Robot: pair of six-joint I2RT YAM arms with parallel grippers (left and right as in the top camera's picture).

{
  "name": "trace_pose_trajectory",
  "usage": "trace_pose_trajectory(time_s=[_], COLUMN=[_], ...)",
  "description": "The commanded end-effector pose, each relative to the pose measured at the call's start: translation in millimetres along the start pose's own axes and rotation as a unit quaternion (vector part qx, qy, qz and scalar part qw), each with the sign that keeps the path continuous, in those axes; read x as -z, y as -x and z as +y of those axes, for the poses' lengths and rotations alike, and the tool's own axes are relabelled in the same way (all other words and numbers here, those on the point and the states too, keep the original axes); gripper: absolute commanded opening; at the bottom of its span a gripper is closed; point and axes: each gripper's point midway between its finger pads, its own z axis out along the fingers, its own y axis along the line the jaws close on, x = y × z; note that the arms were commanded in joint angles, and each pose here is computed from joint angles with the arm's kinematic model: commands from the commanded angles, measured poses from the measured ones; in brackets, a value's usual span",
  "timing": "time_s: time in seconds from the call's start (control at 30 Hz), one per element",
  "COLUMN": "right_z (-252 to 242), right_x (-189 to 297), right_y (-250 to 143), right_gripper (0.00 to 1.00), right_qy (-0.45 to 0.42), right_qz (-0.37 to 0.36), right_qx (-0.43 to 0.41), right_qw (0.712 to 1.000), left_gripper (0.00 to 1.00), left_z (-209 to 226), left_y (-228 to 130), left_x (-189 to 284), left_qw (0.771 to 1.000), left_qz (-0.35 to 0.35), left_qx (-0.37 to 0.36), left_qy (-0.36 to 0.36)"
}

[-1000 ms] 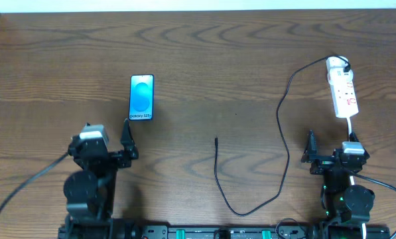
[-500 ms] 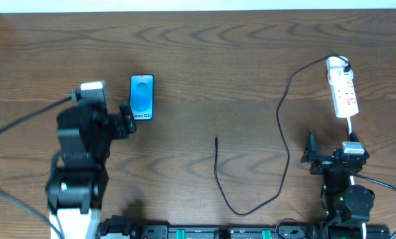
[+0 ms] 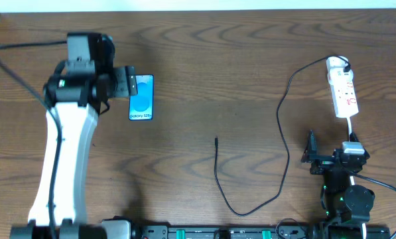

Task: Plug charger to phone and switch on socket
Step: 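Move the left gripper forward over the blue phone and lower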

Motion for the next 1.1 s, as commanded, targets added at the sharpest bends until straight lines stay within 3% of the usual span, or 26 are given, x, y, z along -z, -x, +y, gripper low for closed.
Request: trace_pose_trajectory(time_s=[0.0, 0.33, 0.67, 0.7, 0.73, 0.77, 0.8, 0.87, 0.93, 0.97, 1.07], right_z=[0.7, 0.7, 0.7, 0.7, 0.7, 0.7, 0.7, 0.7, 0.7, 0.7, 0.7], right_x=[0.3, 0.3, 0.3, 0.3, 0.3, 0.3, 0.3, 0.3, 0.3, 0.3, 0.3], right_y=[-0.2, -0.2, -0.2, -0.2, -0.2, -0.2, -0.2, -0.2, -0.3, -0.2, -0.2], right_gripper=[0.99, 0.99, 0.99, 0.99, 0.99, 0.99, 0.99, 0.99, 0.99, 0.99, 0.99], right_qy=[0.001, 0.001, 0.001, 0.001, 0.001, 0.001, 0.001, 0.001, 0.001, 0.001, 0.001], right_qz=[0.0, 0.0, 0.0, 0.0, 0.0, 0.0, 0.0, 0.0, 0.0, 0.0, 0.0], right_qx=[0.006, 0.006, 0.006, 0.006, 0.006, 0.006, 0.006, 0.006, 0.006, 0.006, 0.006], right_qw=[1.0, 1.0, 1.0, 1.0, 1.0, 1.0, 1.0, 1.0, 1.0, 1.0, 1.0], left_gripper=[0.88, 0.89, 0.88, 0.84, 0.62, 0.48, 0.48, 0.49, 0.84, 0.95, 0.99], left_z=[2.1, -0.4, -0.3, -0.3, -0.4, -0.3, -0.4, -0.6, -7.7, -12.8, -17.6], left_y=[2.8, -34.2, -49.6, -49.3, -49.3, -48.3, -47.2, -45.4, -42.1, -39.9, -21.3], left_x=[-24.2, -110.2, -124.0, -124.1, -124.1, -124.3, -124.4, -124.0, -120.8, -118.9, -110.9], left_qw=[0.999, 0.988, 0.983, 0.983, 0.983, 0.983, 0.984, 0.984, 0.984, 0.984, 0.986], left_qz=[0.036, 0.152, 0.184, 0.184, 0.184, 0.182, 0.18, 0.177, 0.177, 0.177, 0.164], left_qx=[-0.003, -0.01, -0.01, -0.01, -0.01, -0.006, 0.004, 0.014, 0.012, 0.003, -0.001], left_qy=[0.008, 0.015, 0.017, 0.016, 0.016, 0.017, 0.019, 0.02, -0.001, -0.017, -0.031])
